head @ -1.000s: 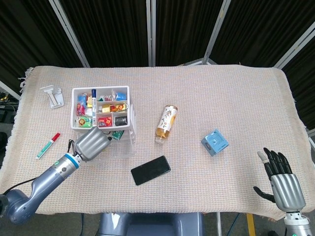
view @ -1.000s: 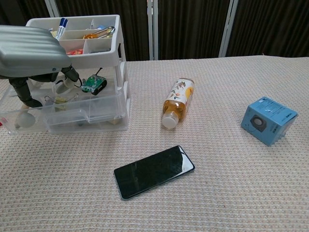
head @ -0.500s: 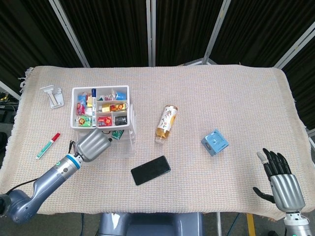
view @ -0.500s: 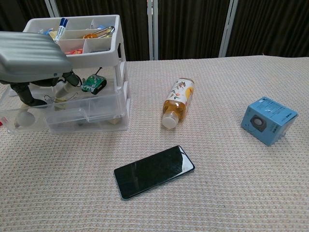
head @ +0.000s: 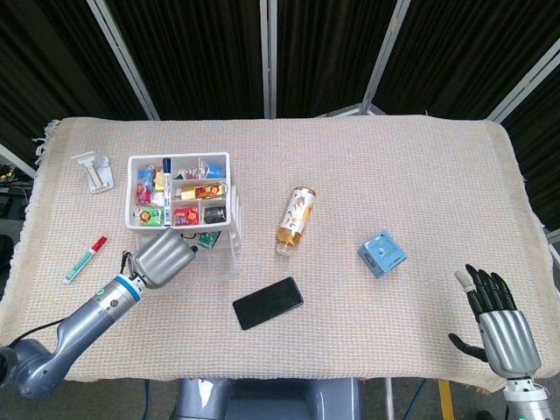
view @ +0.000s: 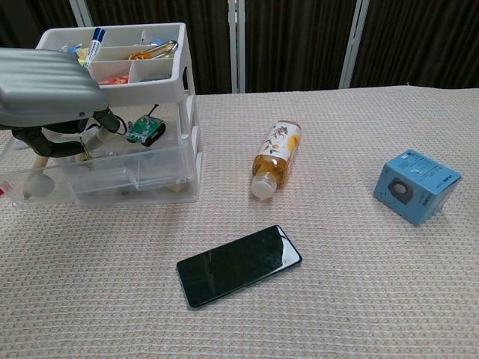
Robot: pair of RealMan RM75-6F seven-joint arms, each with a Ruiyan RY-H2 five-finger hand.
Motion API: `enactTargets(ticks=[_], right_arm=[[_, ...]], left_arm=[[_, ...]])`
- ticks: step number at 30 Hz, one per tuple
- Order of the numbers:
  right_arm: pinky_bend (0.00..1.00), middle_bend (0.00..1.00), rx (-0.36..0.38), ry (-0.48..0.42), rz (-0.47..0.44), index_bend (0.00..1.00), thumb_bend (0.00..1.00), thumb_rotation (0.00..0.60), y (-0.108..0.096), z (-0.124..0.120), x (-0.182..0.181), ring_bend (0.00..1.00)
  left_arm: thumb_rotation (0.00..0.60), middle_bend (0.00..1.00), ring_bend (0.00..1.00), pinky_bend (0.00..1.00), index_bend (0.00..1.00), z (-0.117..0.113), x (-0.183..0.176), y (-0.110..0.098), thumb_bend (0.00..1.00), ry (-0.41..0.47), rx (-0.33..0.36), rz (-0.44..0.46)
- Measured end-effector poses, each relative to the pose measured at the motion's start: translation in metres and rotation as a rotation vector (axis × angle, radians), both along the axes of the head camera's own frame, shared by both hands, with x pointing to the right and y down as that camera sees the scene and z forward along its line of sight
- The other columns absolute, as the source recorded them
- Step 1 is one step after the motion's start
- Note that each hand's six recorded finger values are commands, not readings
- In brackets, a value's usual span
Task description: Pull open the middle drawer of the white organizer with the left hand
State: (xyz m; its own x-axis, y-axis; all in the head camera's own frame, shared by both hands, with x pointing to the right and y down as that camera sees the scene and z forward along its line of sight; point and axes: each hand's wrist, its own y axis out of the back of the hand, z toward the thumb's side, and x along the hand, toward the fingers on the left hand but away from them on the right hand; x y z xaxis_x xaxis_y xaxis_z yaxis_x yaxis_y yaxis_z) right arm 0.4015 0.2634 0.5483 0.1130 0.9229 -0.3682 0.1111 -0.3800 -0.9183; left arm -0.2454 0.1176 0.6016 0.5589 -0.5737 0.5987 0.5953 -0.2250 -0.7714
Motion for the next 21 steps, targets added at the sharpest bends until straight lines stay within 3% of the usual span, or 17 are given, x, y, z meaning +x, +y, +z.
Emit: enactTargets(ticks=[21], right_arm=[[0.0, 0.0, 0.002, 0.0, -0.001, 0.0, 0.0, 0.6, 0.0, -0.001, -0.001, 0.0]], left_arm=[[0.6, 0.98, 0.93, 0.79, 0.64, -0.026, 0.0, -0.006, 0.54, 0.056, 0.041, -0.029]])
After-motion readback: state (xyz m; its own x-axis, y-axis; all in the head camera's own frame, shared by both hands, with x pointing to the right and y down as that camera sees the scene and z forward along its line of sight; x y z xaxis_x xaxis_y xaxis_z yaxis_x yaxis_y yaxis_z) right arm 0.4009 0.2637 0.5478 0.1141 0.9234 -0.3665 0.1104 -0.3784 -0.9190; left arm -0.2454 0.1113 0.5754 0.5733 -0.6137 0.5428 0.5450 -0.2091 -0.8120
